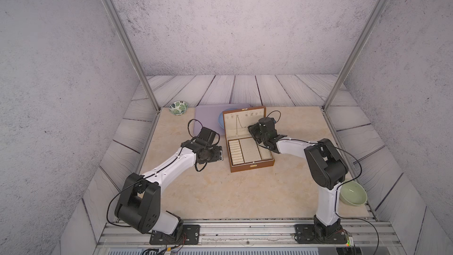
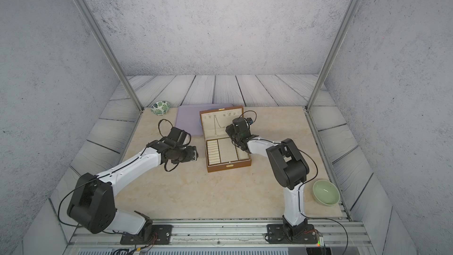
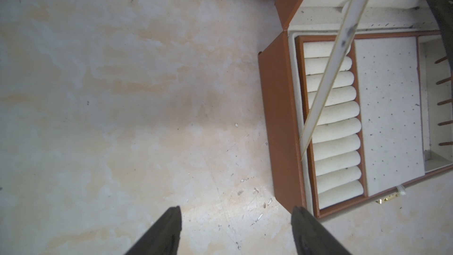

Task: Put jewelry chain into jewelry box
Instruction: Open the storage slot of the jewelry box.

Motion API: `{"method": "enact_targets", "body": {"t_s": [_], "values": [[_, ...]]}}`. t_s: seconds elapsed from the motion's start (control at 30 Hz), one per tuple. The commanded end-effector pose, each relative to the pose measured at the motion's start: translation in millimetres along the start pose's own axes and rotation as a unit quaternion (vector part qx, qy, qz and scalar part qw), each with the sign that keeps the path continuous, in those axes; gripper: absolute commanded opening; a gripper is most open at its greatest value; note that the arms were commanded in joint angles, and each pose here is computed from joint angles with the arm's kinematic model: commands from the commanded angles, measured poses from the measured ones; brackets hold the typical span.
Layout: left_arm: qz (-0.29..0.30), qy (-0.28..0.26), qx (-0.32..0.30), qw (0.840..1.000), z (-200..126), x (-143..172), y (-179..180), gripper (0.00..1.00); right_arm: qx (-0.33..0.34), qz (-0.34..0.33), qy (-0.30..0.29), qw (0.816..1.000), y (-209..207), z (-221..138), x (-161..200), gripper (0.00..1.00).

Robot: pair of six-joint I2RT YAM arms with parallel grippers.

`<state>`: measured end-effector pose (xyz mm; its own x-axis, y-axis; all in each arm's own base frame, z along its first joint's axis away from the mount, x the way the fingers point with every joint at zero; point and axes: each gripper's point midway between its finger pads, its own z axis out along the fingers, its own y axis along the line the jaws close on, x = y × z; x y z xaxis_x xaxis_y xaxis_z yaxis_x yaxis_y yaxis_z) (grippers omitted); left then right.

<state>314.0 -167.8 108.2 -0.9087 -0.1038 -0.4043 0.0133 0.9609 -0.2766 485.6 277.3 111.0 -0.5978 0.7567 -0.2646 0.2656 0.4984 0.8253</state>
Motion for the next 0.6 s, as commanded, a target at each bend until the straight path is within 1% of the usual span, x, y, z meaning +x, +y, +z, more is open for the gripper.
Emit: {"method": "enact_targets", "body": {"t_s": [0.0,0.2,0.27,0.47,0.57], "values": [[-0.003,-0.005,0.000,1.000,-5.2,0.5,2.9,0.76,0.002,0.013,-0.022,1.000,-0.2,3.2,-7.9,0.34],[-0.003,-0.006,0.002,1.000,-5.8,0.6,2.3,0.76,-0.006,0.014,-0.024,1.000,8.6,3.5,-10.4,0.36],[-0.004,-0.006,0.002,1.000,-5.4,0.8,2.4,0.76,-0.005,0.014,-0.027,1.000,7.8,4.3,-11.0,0.33],[-0.004,-0.006,0.001,1.000,-5.1,1.1,3.0,0.76,-0.009,0.021,-0.031,0.999,5.5,7.3,-11.8,0.11],[-0.003,-0.005,0.001,1.000,-4.7,1.6,2.6,0.76,-0.012,0.019,-0.032,0.999,5.8,6.2,-12.0,0.04]]}}
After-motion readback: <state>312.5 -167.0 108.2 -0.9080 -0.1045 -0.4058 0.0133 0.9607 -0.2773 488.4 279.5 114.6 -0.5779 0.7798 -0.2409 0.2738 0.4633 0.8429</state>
